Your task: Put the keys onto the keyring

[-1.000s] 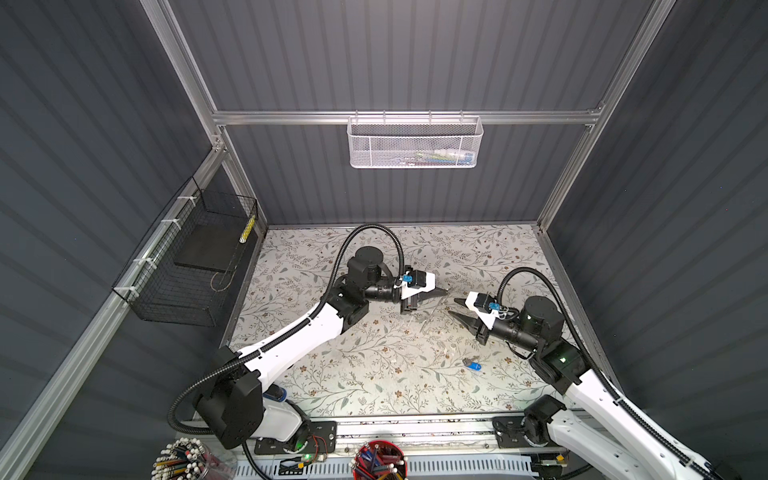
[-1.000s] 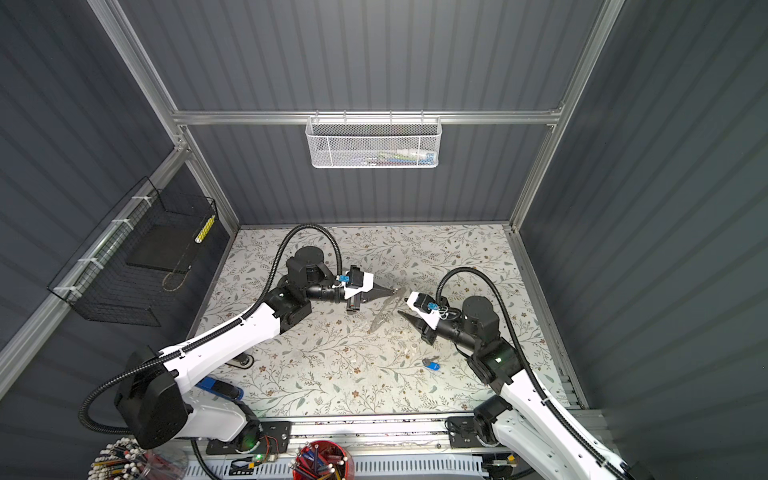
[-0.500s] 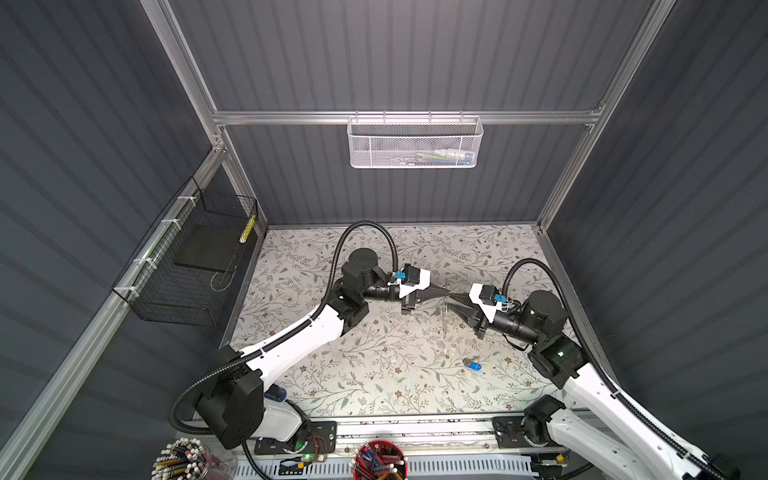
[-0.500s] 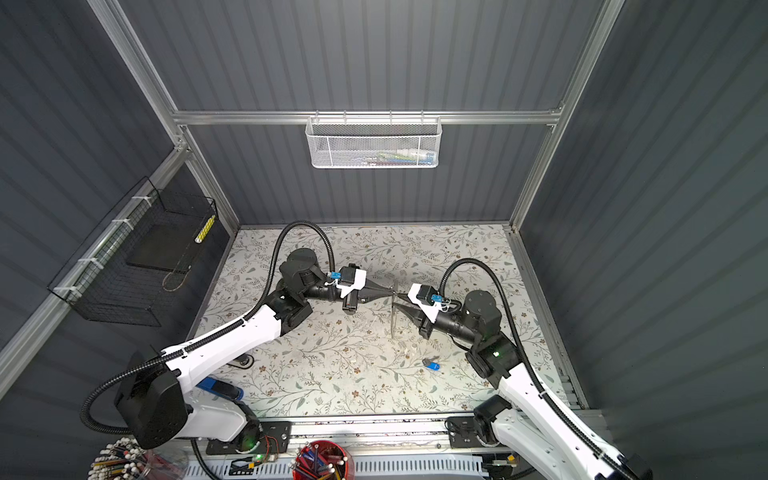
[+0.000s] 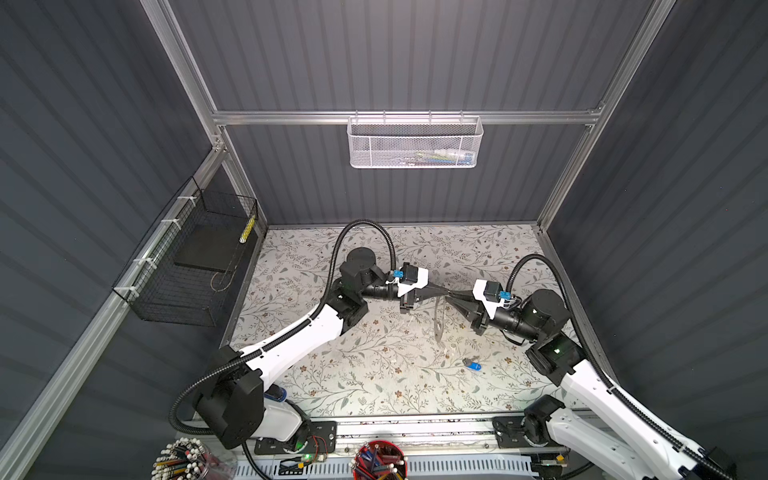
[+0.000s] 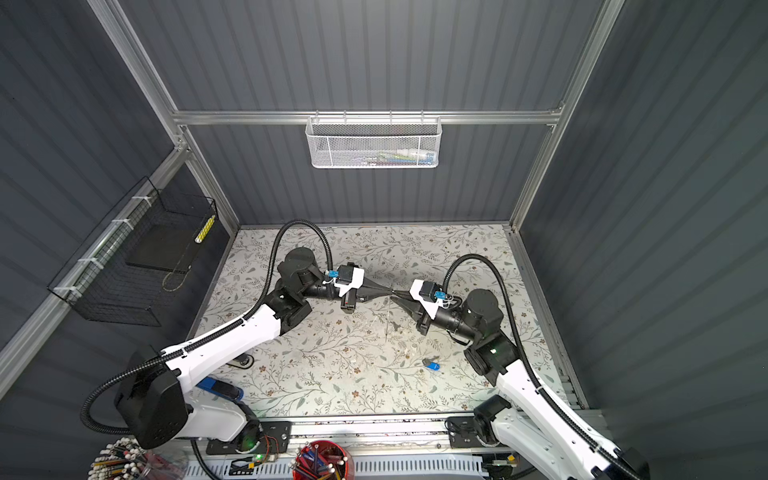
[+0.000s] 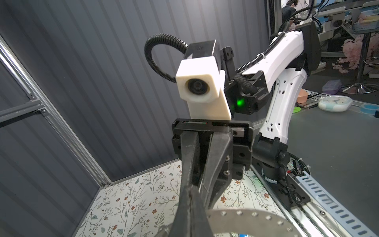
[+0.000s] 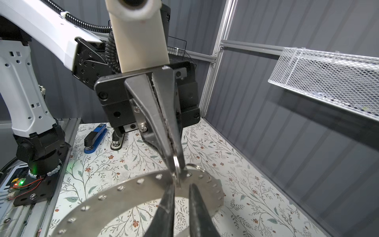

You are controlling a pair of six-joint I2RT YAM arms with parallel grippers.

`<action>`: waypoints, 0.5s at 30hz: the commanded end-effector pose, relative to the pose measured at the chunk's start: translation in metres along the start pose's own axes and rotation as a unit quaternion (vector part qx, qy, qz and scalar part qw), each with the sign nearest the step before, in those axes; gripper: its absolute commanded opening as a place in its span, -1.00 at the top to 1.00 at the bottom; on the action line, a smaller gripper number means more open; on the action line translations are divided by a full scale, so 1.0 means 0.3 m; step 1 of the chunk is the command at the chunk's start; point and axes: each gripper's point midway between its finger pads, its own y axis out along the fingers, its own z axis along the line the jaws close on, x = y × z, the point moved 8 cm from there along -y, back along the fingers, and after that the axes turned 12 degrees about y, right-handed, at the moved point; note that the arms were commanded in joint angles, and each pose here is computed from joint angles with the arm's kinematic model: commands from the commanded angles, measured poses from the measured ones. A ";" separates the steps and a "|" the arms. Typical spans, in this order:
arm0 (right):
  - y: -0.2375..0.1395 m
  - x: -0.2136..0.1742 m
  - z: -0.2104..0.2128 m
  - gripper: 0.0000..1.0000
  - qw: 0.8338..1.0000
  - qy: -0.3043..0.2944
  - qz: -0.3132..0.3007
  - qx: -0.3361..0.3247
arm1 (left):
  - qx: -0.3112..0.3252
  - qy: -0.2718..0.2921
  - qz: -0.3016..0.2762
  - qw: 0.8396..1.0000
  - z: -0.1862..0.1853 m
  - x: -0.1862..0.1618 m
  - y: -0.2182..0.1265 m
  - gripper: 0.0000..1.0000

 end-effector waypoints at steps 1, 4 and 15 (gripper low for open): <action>0.007 0.051 0.004 0.67 1.000 -0.006 -0.023 0.019 | -0.006 0.007 -0.016 1.000 0.003 0.013 0.003 1.00; 0.010 0.050 0.003 0.68 0.999 -0.006 -0.024 0.020 | -0.008 0.006 -0.017 1.000 0.004 0.014 0.005 1.00; -0.002 0.063 0.008 0.58 0.999 -0.008 -0.042 0.014 | -0.007 0.001 -0.019 1.000 0.004 0.008 0.007 1.00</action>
